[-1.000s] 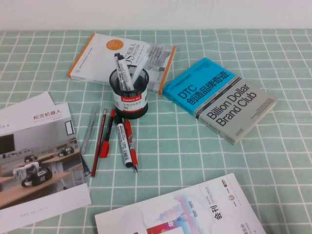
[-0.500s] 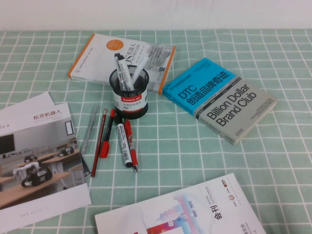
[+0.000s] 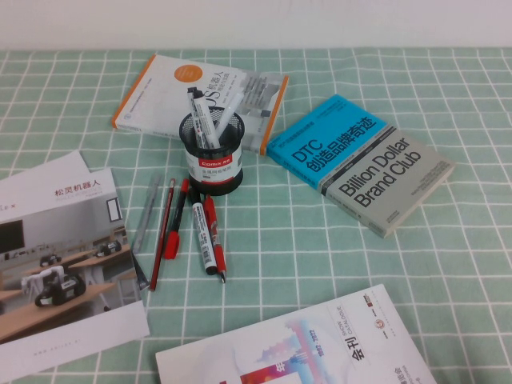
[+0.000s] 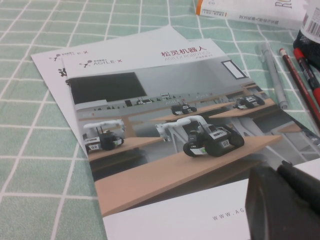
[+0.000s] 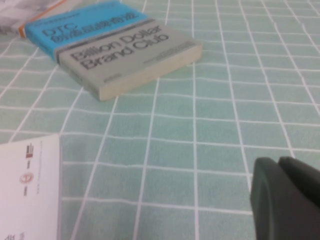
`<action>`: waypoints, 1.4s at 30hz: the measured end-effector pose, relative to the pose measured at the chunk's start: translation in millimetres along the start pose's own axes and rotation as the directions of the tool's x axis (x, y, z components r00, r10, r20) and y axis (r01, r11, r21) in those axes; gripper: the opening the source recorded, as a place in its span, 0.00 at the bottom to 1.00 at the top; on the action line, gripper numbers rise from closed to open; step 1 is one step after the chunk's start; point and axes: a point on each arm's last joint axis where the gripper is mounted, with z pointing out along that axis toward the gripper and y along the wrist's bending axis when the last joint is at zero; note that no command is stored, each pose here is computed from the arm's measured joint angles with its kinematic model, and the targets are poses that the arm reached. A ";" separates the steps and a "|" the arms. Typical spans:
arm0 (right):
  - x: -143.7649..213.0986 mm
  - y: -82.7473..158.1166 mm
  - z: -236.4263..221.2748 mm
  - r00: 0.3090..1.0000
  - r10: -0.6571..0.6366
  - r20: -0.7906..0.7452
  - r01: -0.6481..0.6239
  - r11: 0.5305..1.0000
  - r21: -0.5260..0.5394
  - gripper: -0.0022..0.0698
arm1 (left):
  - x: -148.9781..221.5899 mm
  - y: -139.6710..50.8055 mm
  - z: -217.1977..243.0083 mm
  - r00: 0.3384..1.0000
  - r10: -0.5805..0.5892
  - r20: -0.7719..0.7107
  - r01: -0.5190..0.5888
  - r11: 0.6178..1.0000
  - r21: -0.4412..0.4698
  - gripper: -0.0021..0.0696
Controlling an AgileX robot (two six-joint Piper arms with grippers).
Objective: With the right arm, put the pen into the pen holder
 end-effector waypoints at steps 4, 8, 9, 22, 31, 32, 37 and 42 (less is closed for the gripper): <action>0.8 0.2 0.0 1.000 -0.011 -0.009 0.011 1.000 -0.002 0.00 | 0.0 0.0 0.0 1.000 0.000 0.000 0.000 1.000 0.000 0.02; 0.9 0.3 0.0 1.000 -0.012 -0.010 0.012 1.000 -0.003 0.00 | 0.0 0.0 0.0 1.000 0.000 0.000 0.000 1.000 0.000 0.02; 0.9 0.3 0.0 1.000 -0.011 -0.010 0.011 1.000 -0.003 0.00 | 0.0 0.0 0.0 1.000 0.000 0.000 0.000 1.000 0.000 0.02; 1.4 0.4 0.1 1.000 -0.009 -0.013 0.009 1.000 -0.005 0.00 | 0.0 0.0 0.0 1.000 0.000 0.000 0.000 1.000 0.000 0.02; 1.8 0.5 0.2 1.000 -0.007 -0.014 0.007 1.000 -0.005 0.00 | 0.0 0.0 0.0 1.000 0.000 0.000 0.000 1.000 0.000 0.02; 1.8 0.5 0.2 1.000 -0.007 -0.014 0.007 1.000 -0.005 0.00 | 0.0 0.0 0.0 1.000 0.000 0.000 0.000 1.000 0.000 0.02; 1.8 0.6 0.2 1.000 -0.004 -0.014 0.004 1.000 -0.007 0.00 | 0.0 0.0 0.0 1.000 0.000 0.000 0.000 1.000 0.000 0.02; 1.8 0.6 0.2 1.000 -0.004 -0.014 0.004 1.000 -0.007 0.00 | 0.0 0.0 0.0 1.000 0.000 0.000 0.000 1.000 0.000 0.02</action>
